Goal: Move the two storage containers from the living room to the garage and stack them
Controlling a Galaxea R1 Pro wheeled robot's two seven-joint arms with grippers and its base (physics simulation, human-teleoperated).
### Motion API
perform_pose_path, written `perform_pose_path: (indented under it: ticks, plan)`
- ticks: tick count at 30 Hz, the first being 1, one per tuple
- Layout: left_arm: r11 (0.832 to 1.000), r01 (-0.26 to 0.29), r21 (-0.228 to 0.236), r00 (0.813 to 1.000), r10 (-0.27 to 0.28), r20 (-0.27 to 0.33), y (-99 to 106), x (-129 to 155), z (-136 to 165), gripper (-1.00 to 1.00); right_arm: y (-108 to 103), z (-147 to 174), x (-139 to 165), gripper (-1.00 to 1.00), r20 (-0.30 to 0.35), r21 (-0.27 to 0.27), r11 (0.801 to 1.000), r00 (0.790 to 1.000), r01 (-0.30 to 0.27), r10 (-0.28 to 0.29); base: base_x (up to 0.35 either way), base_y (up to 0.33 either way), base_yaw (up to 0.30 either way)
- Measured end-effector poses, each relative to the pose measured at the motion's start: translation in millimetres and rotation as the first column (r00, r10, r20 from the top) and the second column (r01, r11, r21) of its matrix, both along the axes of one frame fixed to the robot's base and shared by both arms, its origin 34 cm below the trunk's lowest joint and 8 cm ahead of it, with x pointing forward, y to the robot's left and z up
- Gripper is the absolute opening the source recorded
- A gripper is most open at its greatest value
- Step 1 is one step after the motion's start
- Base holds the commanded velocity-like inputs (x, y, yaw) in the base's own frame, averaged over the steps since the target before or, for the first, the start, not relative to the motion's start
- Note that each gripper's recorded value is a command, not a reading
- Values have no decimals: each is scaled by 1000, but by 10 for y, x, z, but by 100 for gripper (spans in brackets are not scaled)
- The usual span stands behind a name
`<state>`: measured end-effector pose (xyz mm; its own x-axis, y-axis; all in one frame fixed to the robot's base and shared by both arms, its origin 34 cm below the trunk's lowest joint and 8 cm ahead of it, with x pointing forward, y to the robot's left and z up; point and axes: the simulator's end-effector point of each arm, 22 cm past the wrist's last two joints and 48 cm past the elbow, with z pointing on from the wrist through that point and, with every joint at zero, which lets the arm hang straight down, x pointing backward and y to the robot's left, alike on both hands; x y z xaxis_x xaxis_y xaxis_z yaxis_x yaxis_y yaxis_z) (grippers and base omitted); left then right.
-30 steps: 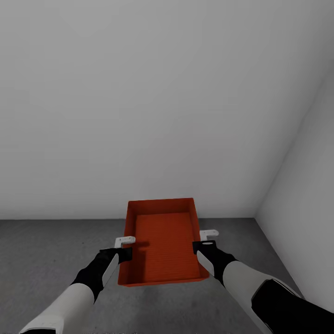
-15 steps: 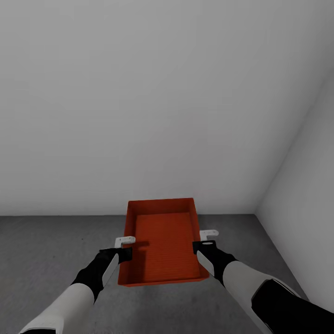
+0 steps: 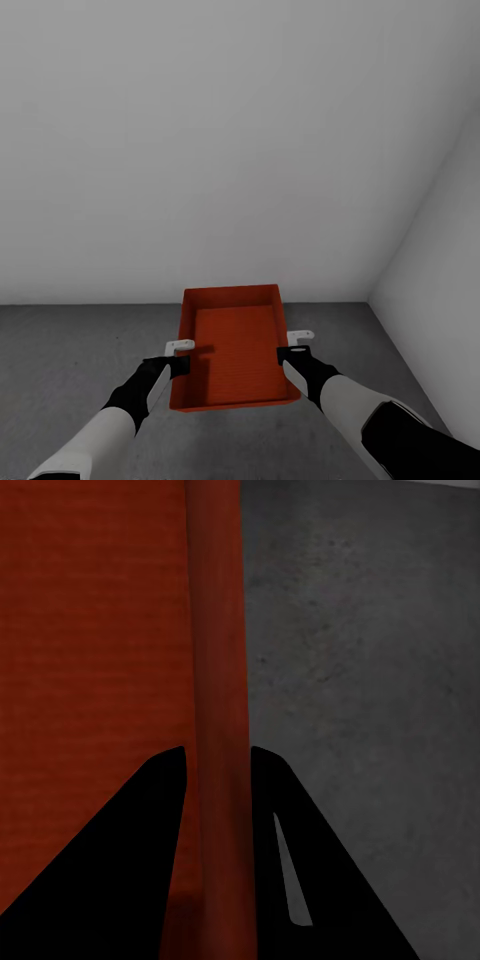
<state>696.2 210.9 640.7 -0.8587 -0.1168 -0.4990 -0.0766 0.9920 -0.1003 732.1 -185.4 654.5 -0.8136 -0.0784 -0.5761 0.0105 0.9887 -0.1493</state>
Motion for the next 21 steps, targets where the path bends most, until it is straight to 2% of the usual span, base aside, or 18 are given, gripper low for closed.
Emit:
perform_pose_path:
  ticks: [21]
  plan:
    - [1000, 1, 1, 1000, -1, -29, -2, -69, -495, -100, -2, -507, -67, -100, -29, 0, 1000, 1000, 0, 0, 0, 0, 0]
